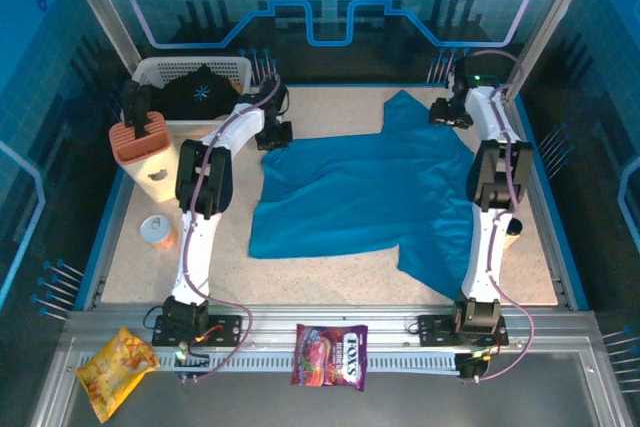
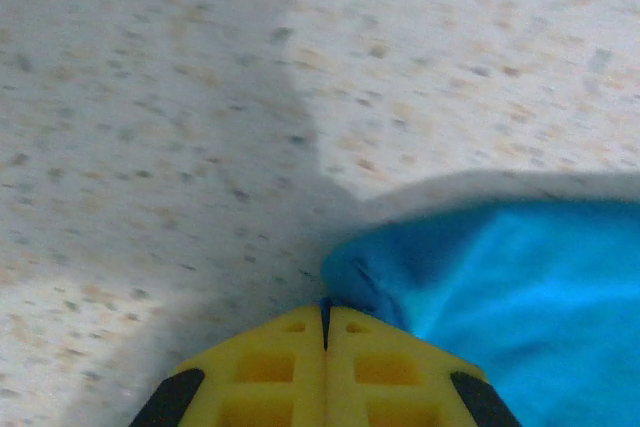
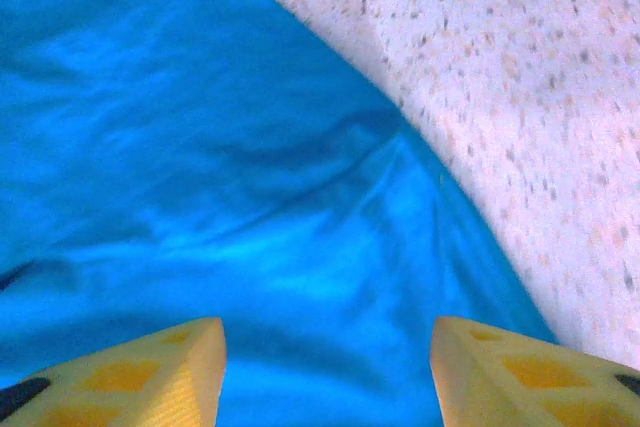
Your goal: Fold and stack the t-shirts
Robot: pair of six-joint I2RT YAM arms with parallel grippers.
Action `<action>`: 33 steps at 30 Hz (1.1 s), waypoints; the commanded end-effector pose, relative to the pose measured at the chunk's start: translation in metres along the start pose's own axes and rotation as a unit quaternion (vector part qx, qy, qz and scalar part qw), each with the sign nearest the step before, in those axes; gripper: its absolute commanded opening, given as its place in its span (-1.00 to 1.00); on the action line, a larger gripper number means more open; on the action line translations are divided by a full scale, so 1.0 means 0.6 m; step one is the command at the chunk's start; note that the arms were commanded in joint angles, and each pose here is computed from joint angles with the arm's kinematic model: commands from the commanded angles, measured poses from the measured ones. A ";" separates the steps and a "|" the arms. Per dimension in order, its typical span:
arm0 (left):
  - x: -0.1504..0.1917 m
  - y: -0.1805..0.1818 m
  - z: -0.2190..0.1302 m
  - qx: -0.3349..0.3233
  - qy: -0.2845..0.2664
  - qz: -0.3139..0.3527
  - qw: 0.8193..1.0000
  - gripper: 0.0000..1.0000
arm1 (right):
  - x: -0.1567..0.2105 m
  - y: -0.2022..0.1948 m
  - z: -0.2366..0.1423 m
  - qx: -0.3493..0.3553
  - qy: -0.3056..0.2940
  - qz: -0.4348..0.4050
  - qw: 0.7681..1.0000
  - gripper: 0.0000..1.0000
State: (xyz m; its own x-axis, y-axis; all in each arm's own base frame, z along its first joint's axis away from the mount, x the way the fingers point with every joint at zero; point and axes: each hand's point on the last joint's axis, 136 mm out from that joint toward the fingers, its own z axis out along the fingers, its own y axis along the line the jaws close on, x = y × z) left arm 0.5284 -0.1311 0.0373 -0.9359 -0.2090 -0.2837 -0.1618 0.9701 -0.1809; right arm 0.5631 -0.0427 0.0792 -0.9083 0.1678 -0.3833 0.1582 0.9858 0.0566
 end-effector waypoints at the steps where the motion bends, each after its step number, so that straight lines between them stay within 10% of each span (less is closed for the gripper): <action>1: -0.014 -0.030 -0.049 0.039 -0.020 -0.004 0.999 -1.00 | 0.029 -0.032 0.038 0.038 0.062 -0.026 0.997 0.14; 10: -0.015 -0.034 -0.074 0.042 -0.039 -0.001 0.998 -1.00 | 0.040 -0.055 0.089 0.040 0.080 -0.013 0.996 -0.03; 16: -0.027 -0.030 -0.111 0.037 -0.070 -0.003 0.997 -1.00 | 0.036 -0.045 0.068 0.027 0.073 -0.006 0.997 -1.00; 24: -0.042 -0.029 -0.144 0.034 -0.093 -0.002 0.995 -1.00 | -0.006 -0.021 -0.061 0.008 0.000 -0.001 1.000 -0.96; 28: -0.037 -0.033 -0.141 0.045 -0.090 -0.008 0.995 -1.00 | 0.002 -0.027 -0.057 0.014 0.012 0.002 1.000 -0.14; 33: -0.030 -0.035 -0.131 0.053 -0.086 -0.012 0.995 -1.00 | 0.029 -0.038 0.005 0.019 0.058 0.008 0.998 0.06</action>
State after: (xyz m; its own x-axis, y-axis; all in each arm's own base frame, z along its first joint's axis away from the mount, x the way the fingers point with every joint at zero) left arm 0.5253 -0.1369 0.1031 -0.8793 -0.2365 -0.4135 -0.1408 0.9583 -0.2486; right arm 0.5547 -0.0590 0.1095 -0.9108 0.1628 -0.3794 0.1660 0.9858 0.0245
